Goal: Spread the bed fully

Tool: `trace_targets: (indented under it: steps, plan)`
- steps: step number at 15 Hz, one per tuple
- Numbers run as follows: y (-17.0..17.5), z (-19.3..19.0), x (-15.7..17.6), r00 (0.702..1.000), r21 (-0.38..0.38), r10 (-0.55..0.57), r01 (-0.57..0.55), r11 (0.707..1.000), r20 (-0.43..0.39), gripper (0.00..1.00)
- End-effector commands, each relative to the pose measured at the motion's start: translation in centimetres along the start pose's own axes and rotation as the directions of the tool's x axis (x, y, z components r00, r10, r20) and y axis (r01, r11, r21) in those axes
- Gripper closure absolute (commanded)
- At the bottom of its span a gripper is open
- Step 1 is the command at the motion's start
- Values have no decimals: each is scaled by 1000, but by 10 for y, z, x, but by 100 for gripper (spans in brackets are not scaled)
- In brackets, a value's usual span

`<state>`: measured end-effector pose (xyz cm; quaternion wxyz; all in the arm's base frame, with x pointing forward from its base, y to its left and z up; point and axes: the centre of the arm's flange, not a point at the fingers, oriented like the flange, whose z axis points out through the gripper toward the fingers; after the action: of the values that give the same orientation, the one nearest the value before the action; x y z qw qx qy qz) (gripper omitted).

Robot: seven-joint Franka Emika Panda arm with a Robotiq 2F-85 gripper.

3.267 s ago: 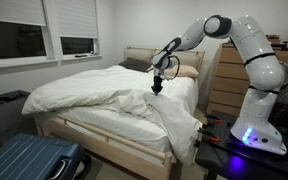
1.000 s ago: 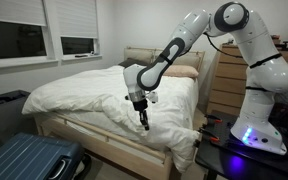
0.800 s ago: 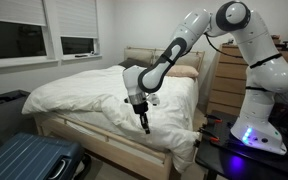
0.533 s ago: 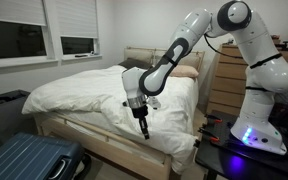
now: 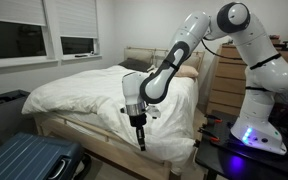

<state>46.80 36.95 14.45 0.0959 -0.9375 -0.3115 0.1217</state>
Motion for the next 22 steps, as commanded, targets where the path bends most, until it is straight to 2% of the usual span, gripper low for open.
trace_targets:
  steps: [1, 8, 11, 14, 16, 22]
  plan:
    - [-29, 0, 9, 995, 72, 65, -60, 996, -73, 100]
    - [-30, 5, 16, 984, 69, 131, -124, 990, -124, 100]
    - [-38, 4, 14, 982, 71, 124, -115, 991, -141, 100]
    - [-50, 20, -3, 996, 35, 38, -36, 999, -75, 100]
    - [-59, 33, -17, 1000, 19, -20, 20, 1000, 7, 100]
    - [-76, 49, -31, 986, -4, -89, 90, 996, 140, 100]
